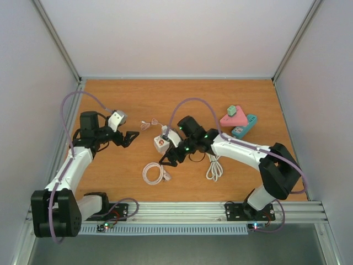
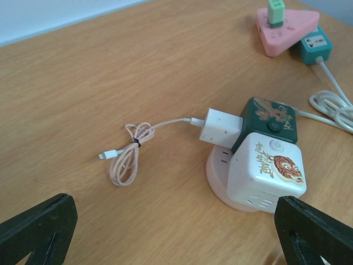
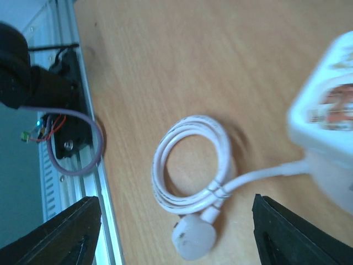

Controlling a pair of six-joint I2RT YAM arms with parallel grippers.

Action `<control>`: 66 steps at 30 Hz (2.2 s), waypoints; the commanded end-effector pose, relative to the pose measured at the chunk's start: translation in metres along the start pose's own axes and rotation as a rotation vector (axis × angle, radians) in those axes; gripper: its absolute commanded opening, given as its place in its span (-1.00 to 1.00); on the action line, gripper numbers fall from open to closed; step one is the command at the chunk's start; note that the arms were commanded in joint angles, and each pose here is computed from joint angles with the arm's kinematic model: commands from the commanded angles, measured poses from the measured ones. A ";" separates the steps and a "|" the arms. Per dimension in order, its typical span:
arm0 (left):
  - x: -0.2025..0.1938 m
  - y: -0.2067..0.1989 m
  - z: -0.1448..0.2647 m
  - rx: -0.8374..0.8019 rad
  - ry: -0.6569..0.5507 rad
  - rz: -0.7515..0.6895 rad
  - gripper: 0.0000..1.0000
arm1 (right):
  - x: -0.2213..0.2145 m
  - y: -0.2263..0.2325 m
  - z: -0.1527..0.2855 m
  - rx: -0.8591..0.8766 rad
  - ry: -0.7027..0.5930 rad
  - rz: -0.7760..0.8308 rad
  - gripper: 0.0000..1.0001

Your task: Pull the plug off the socket

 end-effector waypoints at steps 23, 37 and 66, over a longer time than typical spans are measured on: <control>-0.030 -0.070 -0.085 -0.082 0.275 -0.202 0.92 | 0.005 -0.053 0.149 -0.237 -0.382 -0.008 0.97; -0.040 -0.077 -0.117 0.016 0.322 -0.259 0.69 | 0.004 -0.056 0.146 -0.233 -0.374 -0.026 0.97; -0.078 -0.107 -0.090 -0.311 0.406 -0.406 -0.24 | -0.023 -0.046 0.129 -0.156 -0.255 0.135 0.96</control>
Point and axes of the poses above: each gripper's point midway between its finger pads, its own z axis back along the fingers, its own y axis along the line the jaws close on, x = y × z, the point moved 5 cm from there along z, back along the fingers, and after that the axes turned 15 degrees about z, right-handed, at the moved point
